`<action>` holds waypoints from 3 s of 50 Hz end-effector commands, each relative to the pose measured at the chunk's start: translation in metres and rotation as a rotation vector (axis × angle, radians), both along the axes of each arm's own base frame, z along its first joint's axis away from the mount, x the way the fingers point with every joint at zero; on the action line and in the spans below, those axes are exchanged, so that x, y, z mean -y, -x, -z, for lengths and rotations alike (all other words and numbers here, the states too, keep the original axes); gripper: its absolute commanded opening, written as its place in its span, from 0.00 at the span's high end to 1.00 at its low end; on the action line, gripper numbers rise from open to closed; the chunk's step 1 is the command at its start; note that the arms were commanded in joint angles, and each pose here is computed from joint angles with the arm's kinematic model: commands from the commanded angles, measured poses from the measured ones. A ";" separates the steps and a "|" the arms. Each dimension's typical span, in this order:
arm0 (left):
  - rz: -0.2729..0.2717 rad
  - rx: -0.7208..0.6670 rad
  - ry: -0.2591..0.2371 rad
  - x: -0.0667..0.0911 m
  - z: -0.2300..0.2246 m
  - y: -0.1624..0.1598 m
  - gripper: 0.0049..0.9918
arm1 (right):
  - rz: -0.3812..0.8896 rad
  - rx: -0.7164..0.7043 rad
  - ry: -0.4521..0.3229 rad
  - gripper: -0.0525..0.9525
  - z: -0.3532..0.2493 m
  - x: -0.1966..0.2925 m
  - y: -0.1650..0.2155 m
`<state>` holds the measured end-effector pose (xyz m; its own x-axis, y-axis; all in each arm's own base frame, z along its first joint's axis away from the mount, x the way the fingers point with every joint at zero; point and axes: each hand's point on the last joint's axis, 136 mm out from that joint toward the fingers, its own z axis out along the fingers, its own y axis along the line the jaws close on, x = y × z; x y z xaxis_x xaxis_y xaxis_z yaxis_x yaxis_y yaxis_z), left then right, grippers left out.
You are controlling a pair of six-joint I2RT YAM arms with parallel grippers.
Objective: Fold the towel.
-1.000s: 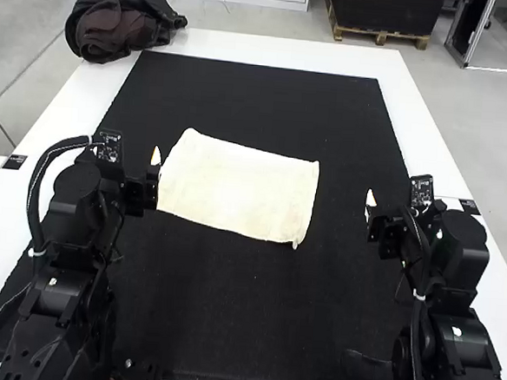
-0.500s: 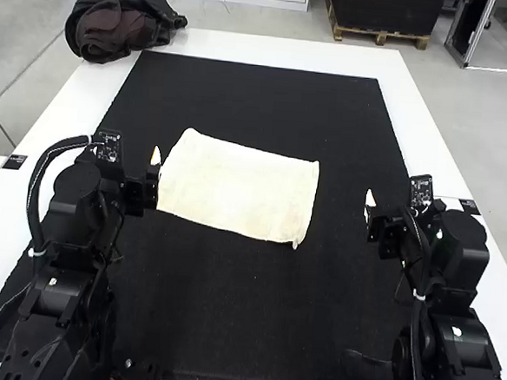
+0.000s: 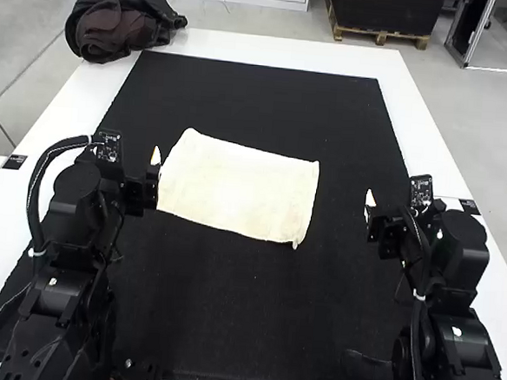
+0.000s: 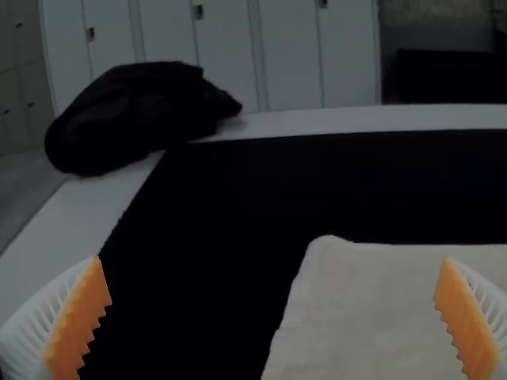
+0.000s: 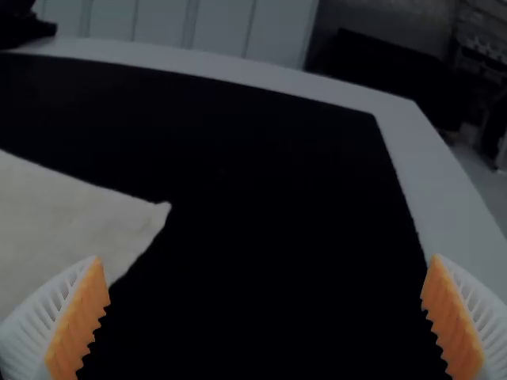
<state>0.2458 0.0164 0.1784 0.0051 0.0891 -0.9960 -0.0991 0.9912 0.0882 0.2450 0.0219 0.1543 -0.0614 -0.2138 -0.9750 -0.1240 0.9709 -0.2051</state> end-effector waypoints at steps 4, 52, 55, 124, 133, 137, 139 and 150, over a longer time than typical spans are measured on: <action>-0.009 0.067 -0.092 -0.001 -0.018 0.001 0.03 | -0.005 0.141 0.096 0.04 -0.030 0.000 -0.001; -0.207 -0.232 -0.046 -0.036 -0.067 -0.143 0.03 | 0.122 -0.474 -0.368 0.05 -0.015 -0.003 -0.146; -0.212 -0.258 -0.049 -0.037 -0.048 -0.142 0.03 | 0.136 -0.521 -0.362 0.05 0.009 -0.002 -0.144; 0.295 -0.676 0.008 -0.009 0.137 -0.235 0.03 | -0.127 -0.750 -0.414 0.05 0.113 -0.110 -0.199; 0.291 -0.661 0.002 -0.012 0.140 -0.253 0.03 | -0.132 -0.744 -0.414 0.05 0.119 -0.115 -0.212; 0.292 -0.660 -0.001 -0.013 0.143 -0.260 0.03 | -0.130 -0.744 -0.420 0.05 0.122 -0.116 -0.217; 0.292 -0.660 -0.003 -0.014 0.144 -0.263 0.03 | -0.130 -0.747 -0.418 0.05 0.125 -0.116 -0.219; 0.294 -0.667 -0.005 -0.015 0.154 -0.274 0.03 | -0.127 -0.751 -0.420 0.05 0.135 -0.118 -0.228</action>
<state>0.5087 0.0344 0.0180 -0.6066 0.1615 -0.7784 0.2277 0.9734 0.0245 0.4638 0.1317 0.0135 -0.7343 0.0988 -0.6716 -0.1791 0.9261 0.3321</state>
